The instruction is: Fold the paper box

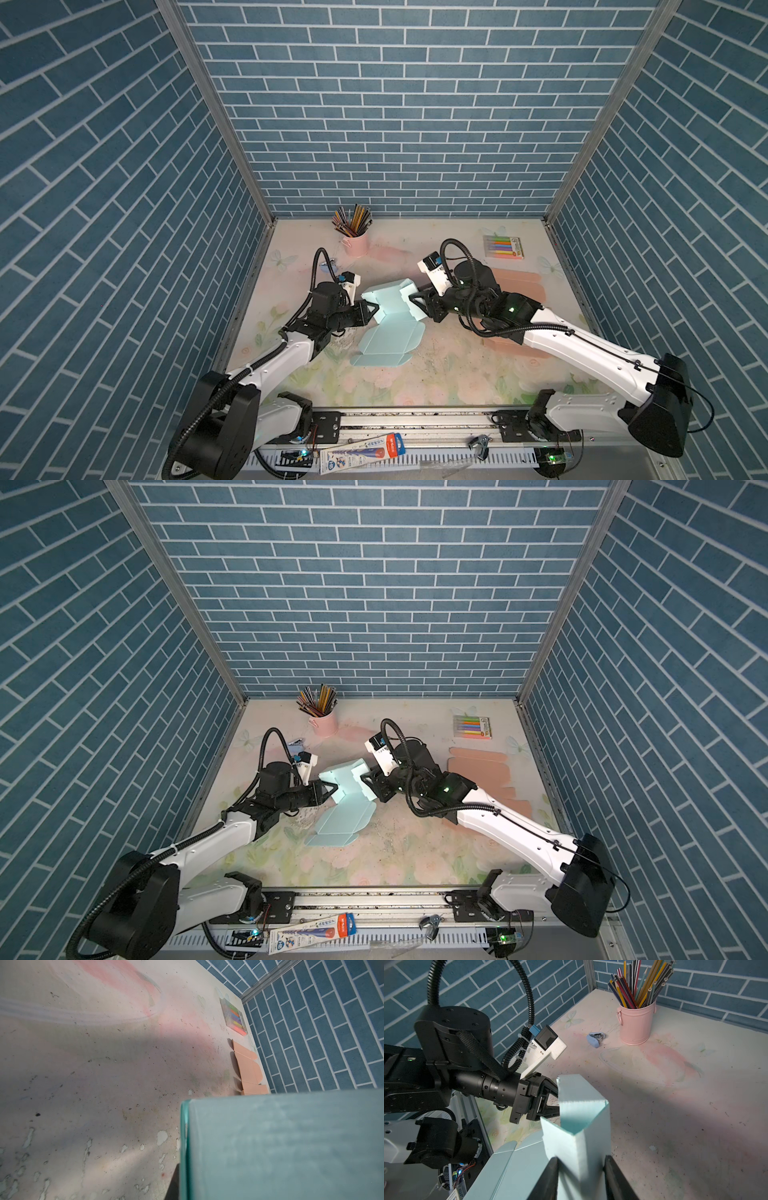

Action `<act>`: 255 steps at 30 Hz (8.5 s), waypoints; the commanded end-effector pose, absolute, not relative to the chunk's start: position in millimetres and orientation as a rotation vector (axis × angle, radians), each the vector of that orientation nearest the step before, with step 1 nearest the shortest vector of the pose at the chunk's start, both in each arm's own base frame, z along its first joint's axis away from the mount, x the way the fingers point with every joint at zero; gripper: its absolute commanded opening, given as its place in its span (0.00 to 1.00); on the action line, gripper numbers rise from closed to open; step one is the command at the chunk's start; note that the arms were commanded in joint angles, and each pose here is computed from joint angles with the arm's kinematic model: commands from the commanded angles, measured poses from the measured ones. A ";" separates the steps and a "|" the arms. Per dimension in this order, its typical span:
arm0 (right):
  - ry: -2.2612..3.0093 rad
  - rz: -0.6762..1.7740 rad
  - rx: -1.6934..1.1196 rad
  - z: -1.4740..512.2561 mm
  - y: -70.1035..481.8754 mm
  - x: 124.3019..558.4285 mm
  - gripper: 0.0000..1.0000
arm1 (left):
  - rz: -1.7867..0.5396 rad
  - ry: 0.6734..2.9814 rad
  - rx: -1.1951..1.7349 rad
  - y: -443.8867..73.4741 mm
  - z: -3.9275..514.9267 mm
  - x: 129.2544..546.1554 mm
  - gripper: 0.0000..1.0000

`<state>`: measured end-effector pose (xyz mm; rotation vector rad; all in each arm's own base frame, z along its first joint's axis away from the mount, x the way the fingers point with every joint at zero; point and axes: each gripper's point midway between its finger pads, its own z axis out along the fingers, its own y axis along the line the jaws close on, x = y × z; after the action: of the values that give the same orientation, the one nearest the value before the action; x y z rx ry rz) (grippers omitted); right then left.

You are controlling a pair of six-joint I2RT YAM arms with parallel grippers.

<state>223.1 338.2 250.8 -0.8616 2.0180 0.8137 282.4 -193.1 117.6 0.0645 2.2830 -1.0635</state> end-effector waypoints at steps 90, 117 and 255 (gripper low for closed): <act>2.159 -0.553 -0.442 188.1 322.9 263.0 0.05 | -1.016 2.177 -0.145 -197.5 142.1 265.7 0.08; 2.014 -0.713 -0.425 207.5 330.8 259.8 0.10 | -1.101 2.158 -0.228 -198.2 141.6 258.1 0.08; 2.529 0.689 -0.514 106.1 291.5 216.3 0.78 | -0.574 2.099 0.655 -282.5 66.3 269.5 0.34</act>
<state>213.1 297.4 109.9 -0.4754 2.5238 0.7767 271.5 -281.9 63.0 0.6580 2.0965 -0.5636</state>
